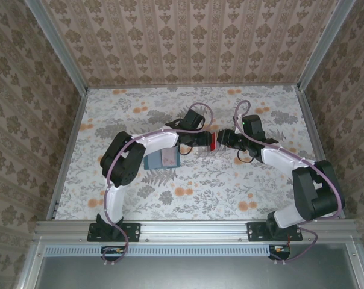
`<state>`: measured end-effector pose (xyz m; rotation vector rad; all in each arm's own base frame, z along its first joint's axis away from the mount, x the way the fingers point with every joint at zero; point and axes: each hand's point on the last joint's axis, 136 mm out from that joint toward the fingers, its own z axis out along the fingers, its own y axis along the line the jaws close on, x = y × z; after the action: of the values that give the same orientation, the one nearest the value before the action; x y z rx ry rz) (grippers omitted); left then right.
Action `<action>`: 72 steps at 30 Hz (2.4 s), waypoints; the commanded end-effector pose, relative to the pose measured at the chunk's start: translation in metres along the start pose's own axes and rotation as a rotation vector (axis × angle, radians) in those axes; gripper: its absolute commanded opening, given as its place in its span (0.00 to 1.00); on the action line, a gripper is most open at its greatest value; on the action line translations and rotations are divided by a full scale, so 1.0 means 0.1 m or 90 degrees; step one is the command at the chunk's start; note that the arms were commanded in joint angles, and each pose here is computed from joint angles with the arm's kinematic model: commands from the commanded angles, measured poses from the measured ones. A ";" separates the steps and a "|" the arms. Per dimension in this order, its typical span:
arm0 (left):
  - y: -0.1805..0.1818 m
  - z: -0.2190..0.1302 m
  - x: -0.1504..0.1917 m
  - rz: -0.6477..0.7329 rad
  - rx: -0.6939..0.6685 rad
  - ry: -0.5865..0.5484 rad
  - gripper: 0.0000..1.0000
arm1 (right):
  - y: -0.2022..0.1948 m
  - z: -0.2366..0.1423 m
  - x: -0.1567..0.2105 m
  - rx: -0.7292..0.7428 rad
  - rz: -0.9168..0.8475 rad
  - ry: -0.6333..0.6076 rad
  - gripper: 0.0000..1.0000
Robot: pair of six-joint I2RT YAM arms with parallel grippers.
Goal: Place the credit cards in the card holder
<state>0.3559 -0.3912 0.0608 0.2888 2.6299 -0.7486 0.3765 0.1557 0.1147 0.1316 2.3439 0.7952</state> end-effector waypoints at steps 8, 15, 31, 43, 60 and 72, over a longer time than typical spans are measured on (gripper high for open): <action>-0.02 0.05 0.10 -0.004 0.002 0.020 0.52 | -0.04 0.13 0.10 0.008 0.005 0.048 0.48; -0.03 0.02 0.08 0.000 0.002 0.018 0.52 | -0.04 0.19 0.14 0.005 0.005 0.064 0.48; -0.05 0.02 0.05 0.002 0.005 0.018 0.52 | 0.08 0.06 0.05 -0.019 -0.014 0.024 0.46; -0.03 0.03 0.08 0.001 0.002 0.020 0.52 | 0.03 0.07 0.06 -0.005 -0.012 0.026 0.39; -0.09 0.03 0.09 0.002 0.019 0.015 0.52 | -0.04 0.24 0.19 0.104 -0.104 0.067 0.47; -0.13 0.03 0.10 0.002 0.024 0.013 0.52 | -0.19 0.26 0.23 0.205 -0.148 0.080 0.51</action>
<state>0.3557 -0.3923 0.0611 0.2913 2.6257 -0.7530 0.3785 0.1689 0.0873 -0.0465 2.4819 0.4213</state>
